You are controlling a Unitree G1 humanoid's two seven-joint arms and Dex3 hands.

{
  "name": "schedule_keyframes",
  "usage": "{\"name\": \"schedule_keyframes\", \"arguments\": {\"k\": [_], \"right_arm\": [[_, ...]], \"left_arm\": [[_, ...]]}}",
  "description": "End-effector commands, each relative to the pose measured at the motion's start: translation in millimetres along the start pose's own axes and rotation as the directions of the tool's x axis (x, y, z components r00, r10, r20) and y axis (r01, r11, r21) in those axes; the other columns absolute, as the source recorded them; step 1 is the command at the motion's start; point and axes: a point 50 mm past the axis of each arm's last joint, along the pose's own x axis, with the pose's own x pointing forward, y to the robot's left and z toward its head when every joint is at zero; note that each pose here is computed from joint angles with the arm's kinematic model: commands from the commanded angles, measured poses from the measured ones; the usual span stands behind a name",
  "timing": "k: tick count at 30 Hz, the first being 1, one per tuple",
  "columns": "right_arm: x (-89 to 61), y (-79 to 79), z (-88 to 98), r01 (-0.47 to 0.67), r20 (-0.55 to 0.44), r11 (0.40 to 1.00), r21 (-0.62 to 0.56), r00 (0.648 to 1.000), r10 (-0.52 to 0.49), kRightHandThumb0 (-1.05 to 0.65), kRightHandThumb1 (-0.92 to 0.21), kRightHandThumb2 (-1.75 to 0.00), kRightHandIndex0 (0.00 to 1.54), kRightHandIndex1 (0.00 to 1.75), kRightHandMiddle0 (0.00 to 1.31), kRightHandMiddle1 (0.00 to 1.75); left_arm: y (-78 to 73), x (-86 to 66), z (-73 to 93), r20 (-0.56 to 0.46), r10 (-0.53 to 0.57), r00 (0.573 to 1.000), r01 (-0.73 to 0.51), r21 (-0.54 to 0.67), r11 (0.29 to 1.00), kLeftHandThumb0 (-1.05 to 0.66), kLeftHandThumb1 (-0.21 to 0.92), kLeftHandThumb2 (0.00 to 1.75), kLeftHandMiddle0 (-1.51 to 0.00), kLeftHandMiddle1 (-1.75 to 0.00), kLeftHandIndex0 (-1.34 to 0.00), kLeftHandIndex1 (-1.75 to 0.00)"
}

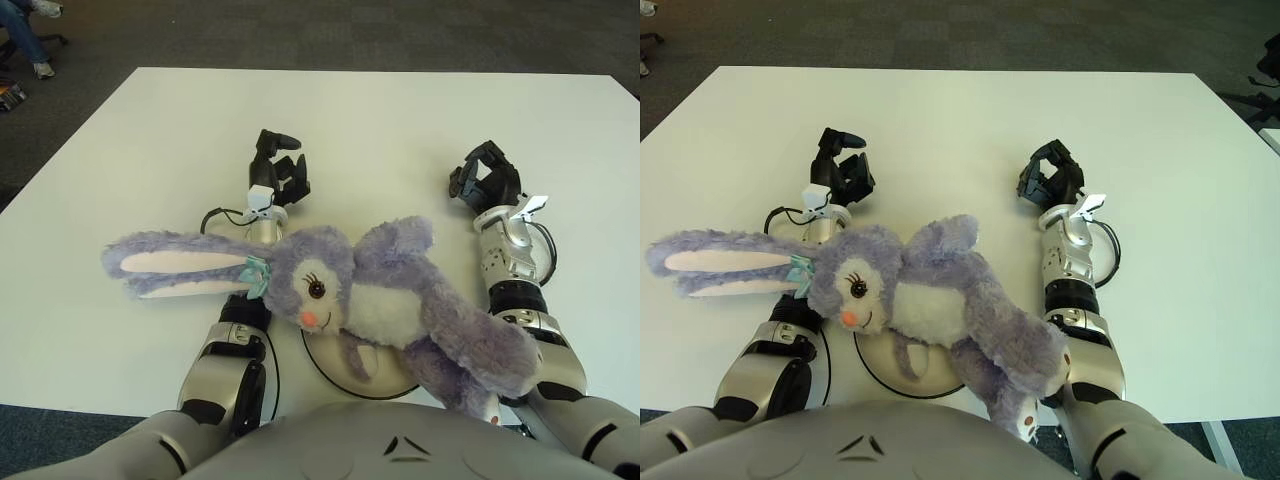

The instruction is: Put the doll into the plate.

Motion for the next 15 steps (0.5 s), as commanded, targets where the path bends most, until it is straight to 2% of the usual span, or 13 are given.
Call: {"name": "schedule_keyframes", "arguments": {"k": [1,12,15], "right_arm": [[-12.4,-8.3,-18.2,0.007,-0.090,1.000,0.009,0.996,-0.007,-0.53,-0.21,-1.46,1.22,1.75,0.71,1.75],[-17.1,-6.9,-14.7,-0.061,-0.042,0.996,-0.059,0.997,0.059,-0.53,-0.21,-1.46,1.25,1.75,0.71,1.75],[-21.0,-3.1,-13.2,-0.083,-0.017,0.992,-0.093,0.997,0.082,-0.51,-0.24,-1.41,1.25,1.75,0.68,1.75]], "left_arm": [[6.3,-17.1,-20.4,-0.083,0.006,0.997,-0.004,0.021,1.000,-0.38,0.66,0.87,-0.95,-1.75,-0.35,-1.75],[6.8,-16.9,-21.6,-0.081,0.006,0.997,-0.005,0.017,1.000,-0.38,0.66,0.88,-0.95,-1.75,-0.35,-1.75],[8.0,-16.4,-22.4,-0.081,0.006,0.997,-0.005,0.011,1.000,-0.38,0.67,0.87,-0.97,-1.75,-0.35,-1.75]]}}
